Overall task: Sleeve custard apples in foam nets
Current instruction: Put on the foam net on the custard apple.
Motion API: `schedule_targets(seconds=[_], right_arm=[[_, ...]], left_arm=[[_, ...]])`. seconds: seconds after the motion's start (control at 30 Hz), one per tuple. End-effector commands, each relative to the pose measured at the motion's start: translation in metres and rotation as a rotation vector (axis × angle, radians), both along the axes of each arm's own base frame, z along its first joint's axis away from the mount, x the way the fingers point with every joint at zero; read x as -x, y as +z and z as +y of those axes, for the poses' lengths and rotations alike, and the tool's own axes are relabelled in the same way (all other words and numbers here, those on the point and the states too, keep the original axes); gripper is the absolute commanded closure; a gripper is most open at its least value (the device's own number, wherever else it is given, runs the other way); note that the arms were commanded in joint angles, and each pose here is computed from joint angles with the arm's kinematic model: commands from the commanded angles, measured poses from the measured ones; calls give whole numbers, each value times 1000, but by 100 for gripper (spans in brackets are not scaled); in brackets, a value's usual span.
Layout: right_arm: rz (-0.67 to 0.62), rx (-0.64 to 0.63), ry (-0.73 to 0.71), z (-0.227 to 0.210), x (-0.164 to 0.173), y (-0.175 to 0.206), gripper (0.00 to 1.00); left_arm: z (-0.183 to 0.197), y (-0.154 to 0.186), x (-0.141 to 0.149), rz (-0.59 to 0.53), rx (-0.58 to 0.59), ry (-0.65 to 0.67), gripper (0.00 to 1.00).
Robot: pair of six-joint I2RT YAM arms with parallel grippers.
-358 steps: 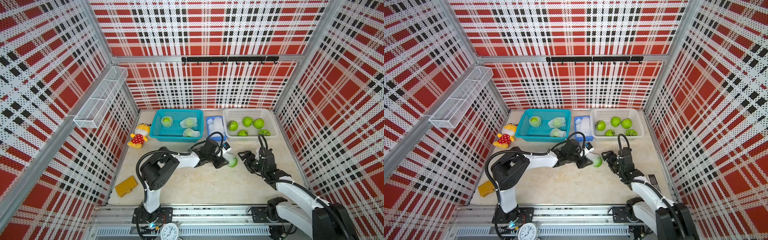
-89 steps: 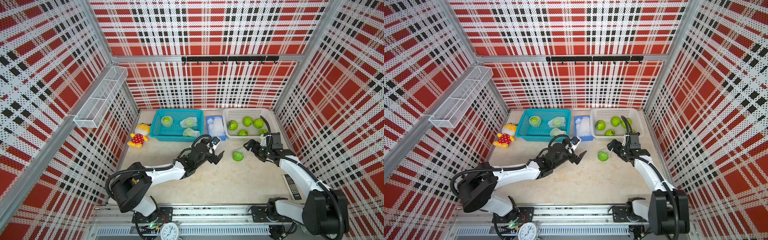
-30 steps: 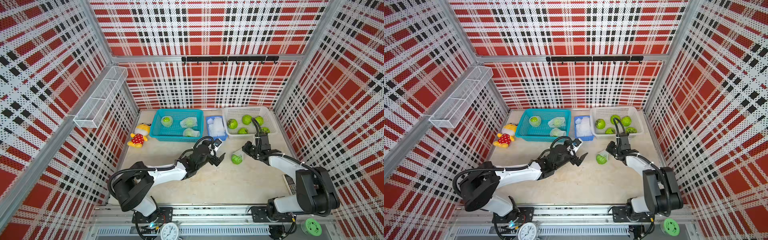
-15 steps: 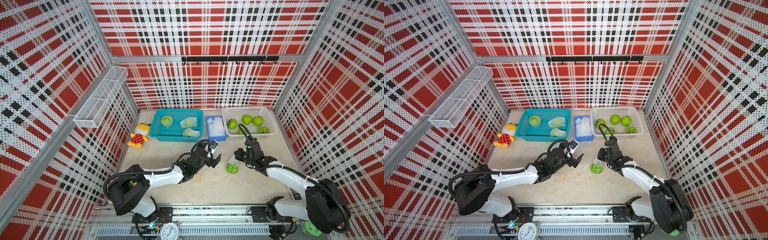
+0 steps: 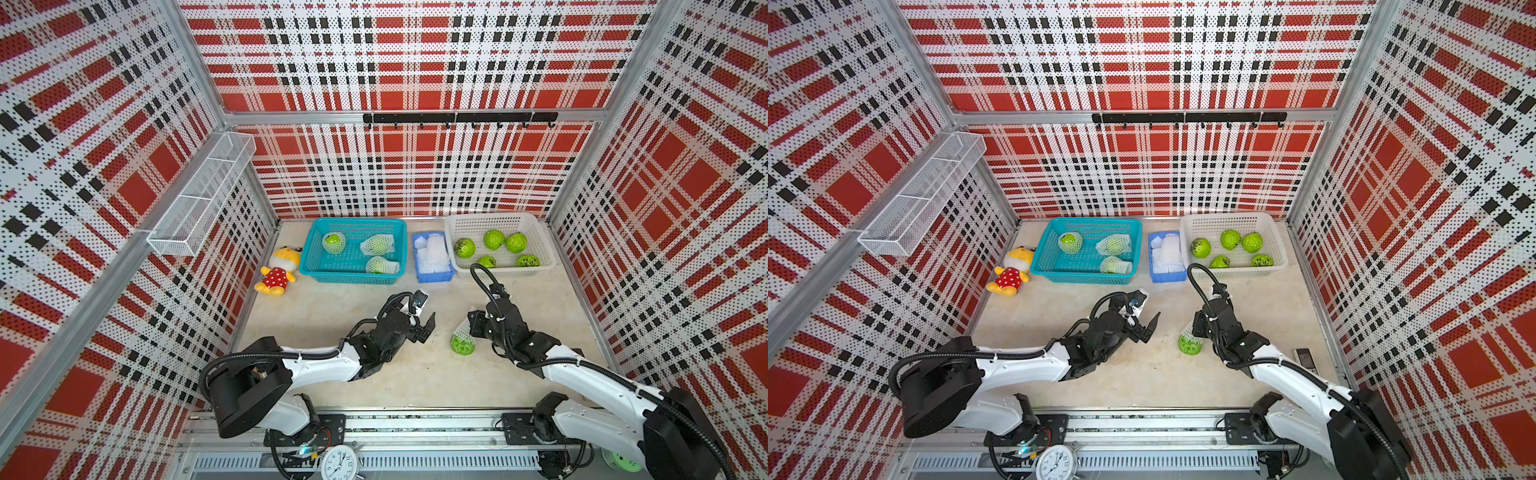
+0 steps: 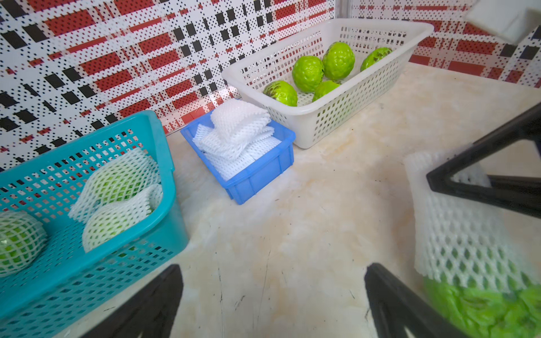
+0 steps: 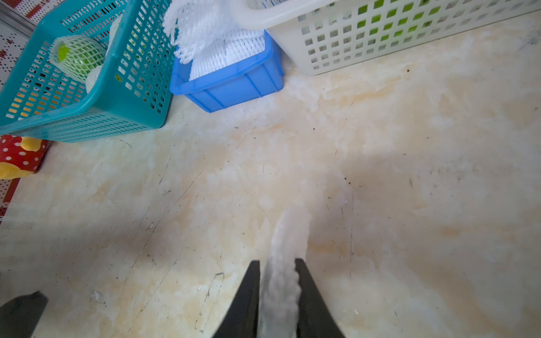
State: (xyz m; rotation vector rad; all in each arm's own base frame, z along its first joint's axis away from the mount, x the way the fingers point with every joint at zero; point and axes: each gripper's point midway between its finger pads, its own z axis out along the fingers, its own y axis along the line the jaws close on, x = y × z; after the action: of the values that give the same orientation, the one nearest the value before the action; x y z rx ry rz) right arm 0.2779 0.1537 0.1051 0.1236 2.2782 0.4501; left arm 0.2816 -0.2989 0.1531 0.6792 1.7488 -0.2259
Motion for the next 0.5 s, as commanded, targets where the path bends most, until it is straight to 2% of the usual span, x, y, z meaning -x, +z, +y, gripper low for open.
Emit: schedule_targets(seconds=[0.0,0.47], right_arm=[[-76,-13,22,6,-7,15,76],[-101,33,85,20,18,13,76]], left_arm=[[2,16,2,-24,86,40,0],[4,8,14,-30,73,49,0]])
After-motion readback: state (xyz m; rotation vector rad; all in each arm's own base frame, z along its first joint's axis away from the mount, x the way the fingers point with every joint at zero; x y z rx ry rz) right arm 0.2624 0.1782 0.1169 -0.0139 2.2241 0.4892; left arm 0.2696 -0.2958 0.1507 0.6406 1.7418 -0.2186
